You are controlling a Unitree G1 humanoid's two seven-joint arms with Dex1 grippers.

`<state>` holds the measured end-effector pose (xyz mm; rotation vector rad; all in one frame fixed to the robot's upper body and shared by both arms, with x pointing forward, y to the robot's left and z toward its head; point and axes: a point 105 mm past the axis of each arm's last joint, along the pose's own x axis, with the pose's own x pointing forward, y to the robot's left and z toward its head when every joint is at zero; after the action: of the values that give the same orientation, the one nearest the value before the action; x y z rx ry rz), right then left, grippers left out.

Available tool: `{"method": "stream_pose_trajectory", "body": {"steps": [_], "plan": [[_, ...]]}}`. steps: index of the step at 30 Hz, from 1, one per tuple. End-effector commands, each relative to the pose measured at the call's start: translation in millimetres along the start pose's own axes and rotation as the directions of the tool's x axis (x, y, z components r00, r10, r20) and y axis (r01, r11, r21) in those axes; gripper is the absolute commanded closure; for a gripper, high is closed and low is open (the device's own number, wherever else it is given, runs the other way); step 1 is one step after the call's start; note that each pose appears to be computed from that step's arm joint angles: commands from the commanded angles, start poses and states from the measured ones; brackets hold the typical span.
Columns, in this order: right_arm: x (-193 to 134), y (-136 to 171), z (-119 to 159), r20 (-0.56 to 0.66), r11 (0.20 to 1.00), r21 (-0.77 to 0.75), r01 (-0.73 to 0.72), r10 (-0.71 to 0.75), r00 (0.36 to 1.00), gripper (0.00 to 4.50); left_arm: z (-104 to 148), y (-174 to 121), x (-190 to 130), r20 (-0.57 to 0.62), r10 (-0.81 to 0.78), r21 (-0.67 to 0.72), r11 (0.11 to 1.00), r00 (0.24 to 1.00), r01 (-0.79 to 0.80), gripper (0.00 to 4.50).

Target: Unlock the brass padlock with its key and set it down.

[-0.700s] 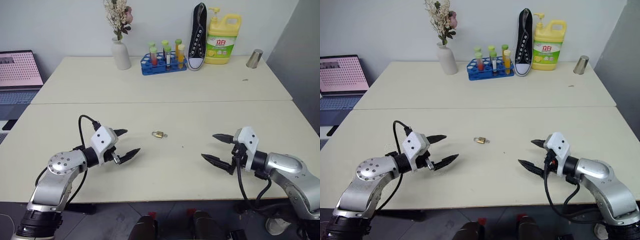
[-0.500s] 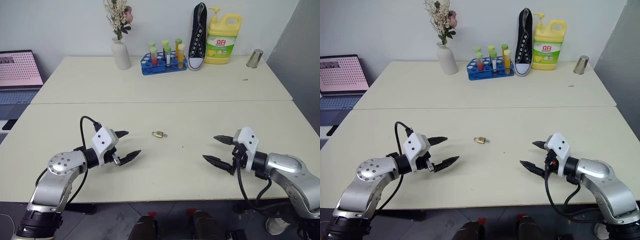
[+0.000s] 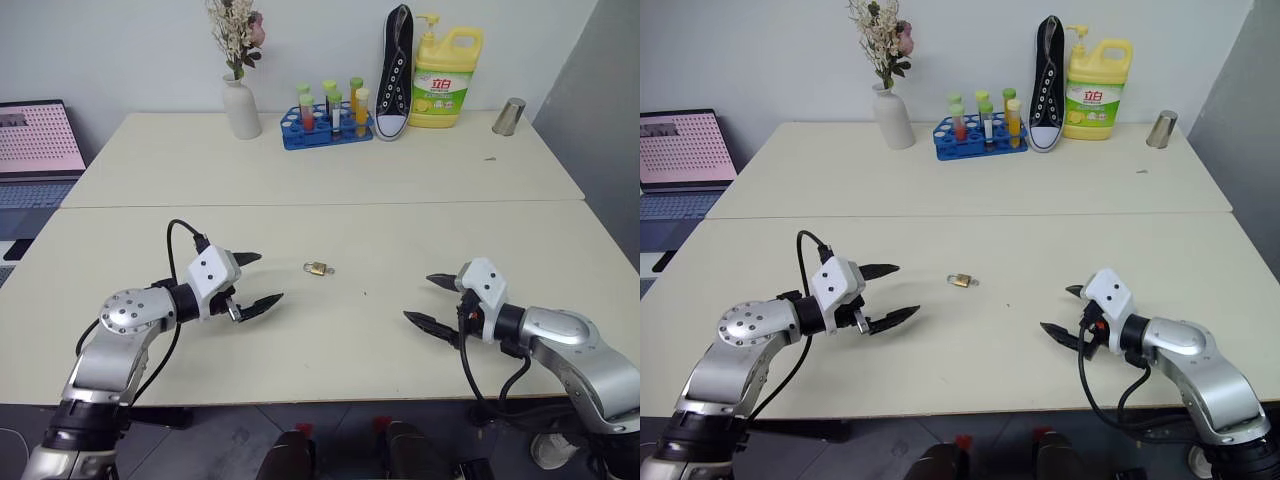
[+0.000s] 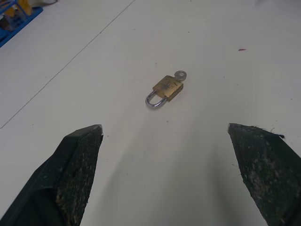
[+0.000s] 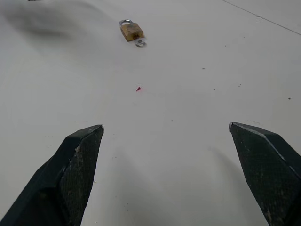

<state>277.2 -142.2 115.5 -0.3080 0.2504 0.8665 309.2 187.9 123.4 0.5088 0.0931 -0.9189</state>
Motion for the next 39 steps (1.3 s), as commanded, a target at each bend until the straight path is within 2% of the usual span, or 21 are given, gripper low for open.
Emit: {"method": "stream_pose_trajectory", "body": {"steps": [1,5,9,12,16,28,32,39], "plan": [[0,7,13,0.008,1.0,-0.011,-0.024,0.024,1.0,0.02,6,7,12,0.008,-0.058,0.087,0.995,0.998,0.057,0.0],[0,13,17,-0.018,0.999,0.014,-0.046,0.046,0.999,0.02,3,8,29,-0.029,-0.178,0.148,0.973,0.984,0.18,0.0],[1,14,34,0.015,0.998,0.037,-0.042,0.042,0.999,0.02,14,24,57,0.007,-0.183,0.199,0.964,0.983,0.178,0.0],[0,18,43,0.035,0.997,0.05,-0.057,0.055,0.998,0.02,14,25,68,0.014,-0.214,0.202,0.957,0.977,0.207,0.0],[-4,31,54,0.058,0.991,0.073,-0.108,0.104,0.993,0.02,8,23,90,-0.033,-0.283,0.187,0.941,0.959,0.284,0.0],[-16,40,52,0.028,0.989,0.109,-0.101,0.098,0.995,0.02,-9,17,102,-0.148,-0.371,0.139,0.91,0.917,0.391,0.0],[-19,38,54,0.021,0.992,0.089,-0.093,0.092,0.996,0.0,-11,12,103,-0.16,-0.409,0.118,0.896,0.898,0.429,0.88],[-24,31,57,0.01,0.997,0.044,-0.071,0.07,0.997,0.0,-25,3,99,-0.238,-0.457,0.101,0.866,0.857,0.49,3.18]]}}
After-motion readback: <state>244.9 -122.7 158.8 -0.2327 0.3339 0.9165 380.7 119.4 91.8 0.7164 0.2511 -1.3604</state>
